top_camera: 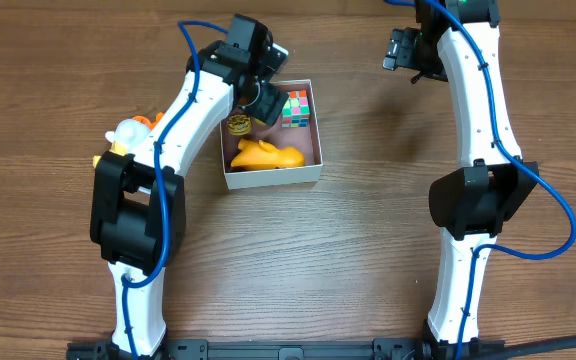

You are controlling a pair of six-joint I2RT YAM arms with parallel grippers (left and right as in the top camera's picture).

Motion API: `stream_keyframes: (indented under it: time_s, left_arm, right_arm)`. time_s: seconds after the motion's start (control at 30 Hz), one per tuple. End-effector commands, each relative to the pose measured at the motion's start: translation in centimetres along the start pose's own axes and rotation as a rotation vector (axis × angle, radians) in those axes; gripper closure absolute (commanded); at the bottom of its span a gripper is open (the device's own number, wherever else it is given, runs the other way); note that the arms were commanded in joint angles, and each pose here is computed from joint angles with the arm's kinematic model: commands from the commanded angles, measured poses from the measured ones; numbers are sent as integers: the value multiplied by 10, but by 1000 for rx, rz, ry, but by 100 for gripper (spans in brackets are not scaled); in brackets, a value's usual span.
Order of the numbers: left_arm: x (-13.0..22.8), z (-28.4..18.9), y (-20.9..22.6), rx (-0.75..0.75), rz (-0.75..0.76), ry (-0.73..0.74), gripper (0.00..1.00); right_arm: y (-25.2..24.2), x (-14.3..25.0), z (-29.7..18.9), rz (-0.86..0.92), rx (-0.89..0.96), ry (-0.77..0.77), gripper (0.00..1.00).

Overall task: Pack container
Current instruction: 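Withdraw the left gripper and move it to the white duck plush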

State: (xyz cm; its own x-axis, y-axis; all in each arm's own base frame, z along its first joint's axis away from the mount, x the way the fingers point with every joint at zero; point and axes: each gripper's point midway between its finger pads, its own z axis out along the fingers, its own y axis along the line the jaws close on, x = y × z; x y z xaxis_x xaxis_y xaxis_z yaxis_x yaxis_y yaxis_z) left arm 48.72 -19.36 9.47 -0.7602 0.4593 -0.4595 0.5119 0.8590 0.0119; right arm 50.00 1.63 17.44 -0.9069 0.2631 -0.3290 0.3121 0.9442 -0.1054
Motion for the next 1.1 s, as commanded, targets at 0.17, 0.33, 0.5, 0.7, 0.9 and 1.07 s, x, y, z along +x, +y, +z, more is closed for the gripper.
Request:
stream_keyframes:
  time_s: [0.17, 0.33, 0.5, 0.7, 0.9, 1.07]
  left_arm:
    - [-18, -25, -2, -23, 22, -57, 7]
    - [-16, -26, 9, -86, 20, -45, 3]
    - [-15, -26, 16, -94, 9, -46, 3]
    - [-10, -27, 33, -108, -20, -38, 3]
    - [-10, -28, 44, -120, -38, -46, 2]
    - [-29, -51, 46, -129, -53, -96, 0]
  right_arm:
    - [-1, -7, -12, 15, -9, -38, 0]
    - [-1, -7, -12, 15, -10, -39, 0]
    - [-1, -7, -12, 15, -10, -39, 0]
    - [-1, -7, -13, 16, -10, -39, 0]
    - [-1, -7, -12, 15, -9, -38, 0]
    - [-1, -7, -12, 15, -9, -38, 0]
